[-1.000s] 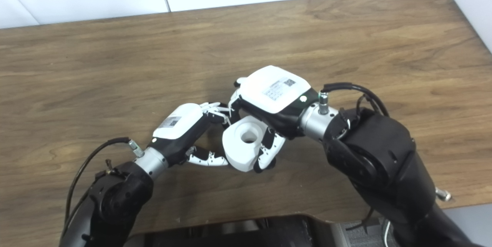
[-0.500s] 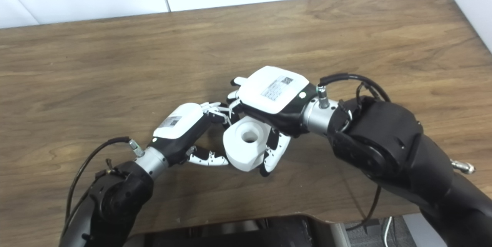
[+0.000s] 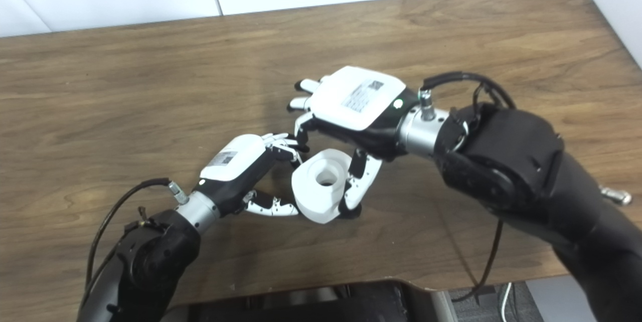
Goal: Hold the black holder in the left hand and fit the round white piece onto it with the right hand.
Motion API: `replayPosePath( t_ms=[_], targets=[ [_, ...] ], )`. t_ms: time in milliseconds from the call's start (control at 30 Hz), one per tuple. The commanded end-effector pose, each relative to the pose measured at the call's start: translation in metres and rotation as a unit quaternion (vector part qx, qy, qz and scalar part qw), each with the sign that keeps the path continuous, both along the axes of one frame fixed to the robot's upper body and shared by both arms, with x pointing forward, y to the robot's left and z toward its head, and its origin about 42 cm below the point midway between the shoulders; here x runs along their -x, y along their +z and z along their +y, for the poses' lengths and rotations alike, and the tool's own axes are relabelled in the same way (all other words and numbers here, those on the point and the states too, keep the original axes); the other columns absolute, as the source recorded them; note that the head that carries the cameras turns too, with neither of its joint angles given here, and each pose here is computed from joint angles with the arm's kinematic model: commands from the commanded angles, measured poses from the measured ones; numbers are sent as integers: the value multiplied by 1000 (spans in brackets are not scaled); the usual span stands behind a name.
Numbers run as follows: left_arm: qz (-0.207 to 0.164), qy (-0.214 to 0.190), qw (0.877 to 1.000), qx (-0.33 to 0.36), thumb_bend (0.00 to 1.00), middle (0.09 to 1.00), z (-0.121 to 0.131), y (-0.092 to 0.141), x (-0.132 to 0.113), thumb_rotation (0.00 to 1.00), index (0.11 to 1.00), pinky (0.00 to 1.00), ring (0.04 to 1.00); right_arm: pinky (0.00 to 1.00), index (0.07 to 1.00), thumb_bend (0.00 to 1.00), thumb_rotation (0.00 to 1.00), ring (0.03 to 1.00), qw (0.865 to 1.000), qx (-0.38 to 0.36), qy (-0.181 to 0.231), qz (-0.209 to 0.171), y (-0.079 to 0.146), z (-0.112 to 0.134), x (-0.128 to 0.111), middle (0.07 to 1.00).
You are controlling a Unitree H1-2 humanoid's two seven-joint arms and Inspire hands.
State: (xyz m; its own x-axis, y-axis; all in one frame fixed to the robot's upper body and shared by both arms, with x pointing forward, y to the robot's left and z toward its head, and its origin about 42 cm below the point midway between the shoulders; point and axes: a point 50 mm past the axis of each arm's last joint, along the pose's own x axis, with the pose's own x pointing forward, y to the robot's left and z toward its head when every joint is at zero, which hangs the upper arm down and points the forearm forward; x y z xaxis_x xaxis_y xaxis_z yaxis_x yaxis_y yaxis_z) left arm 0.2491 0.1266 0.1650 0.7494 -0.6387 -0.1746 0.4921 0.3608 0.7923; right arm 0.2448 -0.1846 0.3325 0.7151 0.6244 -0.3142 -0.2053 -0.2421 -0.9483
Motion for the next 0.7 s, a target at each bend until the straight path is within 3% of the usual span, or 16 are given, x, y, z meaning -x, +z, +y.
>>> replayPosePath(
  t_ms=[0,667],
  targets=[
    [2,-6,1000,-4,510,832,-1,1,-1,55,490,923,920,955,735,1000,472,1000,999,14,-18,26,9,-5,-2,940],
    [5,3,1000,-5,522,838,-1,1,1,65,493,910,914,968,769,1000,483,1000,1000,-12,-27,2,37,-19,-12,948]
  ],
)
